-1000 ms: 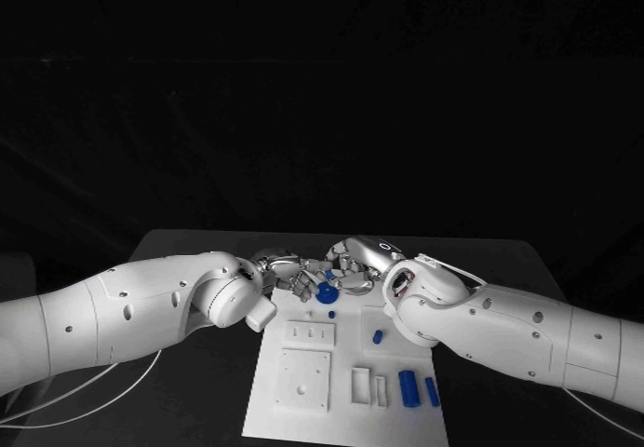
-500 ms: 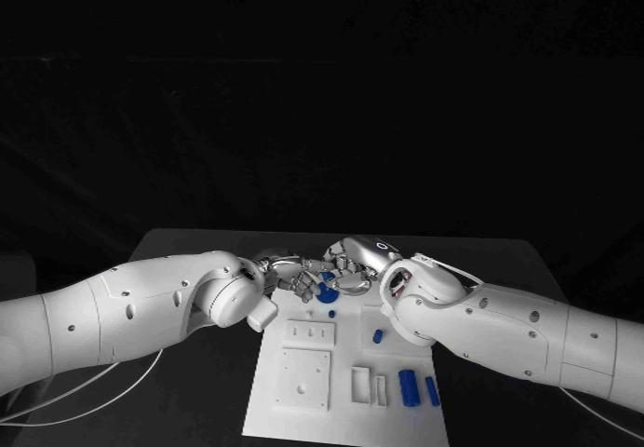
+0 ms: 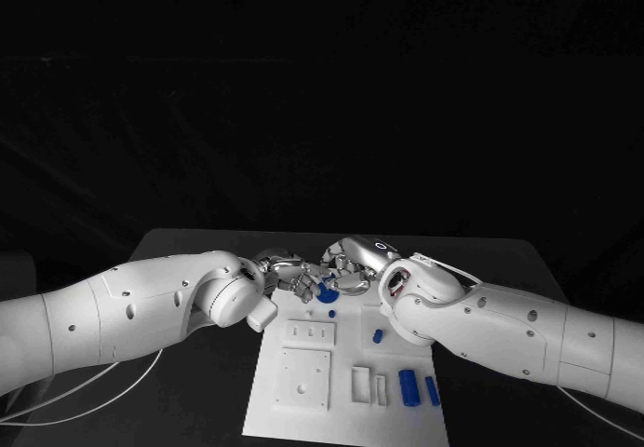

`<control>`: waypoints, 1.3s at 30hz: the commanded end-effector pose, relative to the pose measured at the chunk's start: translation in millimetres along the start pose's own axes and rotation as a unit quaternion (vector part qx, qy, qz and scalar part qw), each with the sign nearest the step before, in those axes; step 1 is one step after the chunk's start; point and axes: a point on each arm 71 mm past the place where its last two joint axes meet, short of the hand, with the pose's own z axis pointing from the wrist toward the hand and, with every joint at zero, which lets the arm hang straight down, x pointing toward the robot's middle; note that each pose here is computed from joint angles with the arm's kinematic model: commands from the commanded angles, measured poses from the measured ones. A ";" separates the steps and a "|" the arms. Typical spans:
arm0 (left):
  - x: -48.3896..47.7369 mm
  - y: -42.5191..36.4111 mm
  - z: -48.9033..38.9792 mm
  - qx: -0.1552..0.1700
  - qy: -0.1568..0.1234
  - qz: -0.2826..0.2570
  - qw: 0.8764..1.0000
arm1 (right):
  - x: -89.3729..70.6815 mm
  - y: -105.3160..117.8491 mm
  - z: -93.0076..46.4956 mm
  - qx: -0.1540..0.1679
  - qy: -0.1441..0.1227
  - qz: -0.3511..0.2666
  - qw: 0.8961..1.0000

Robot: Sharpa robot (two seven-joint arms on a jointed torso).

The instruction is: Assemble the parts on the task board

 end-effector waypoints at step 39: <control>5.8 -4.9 2.1 0.013 0.011 0.029 0.999 | 2.6 -0.7 1.7 0.001 0.010 0.010 1.000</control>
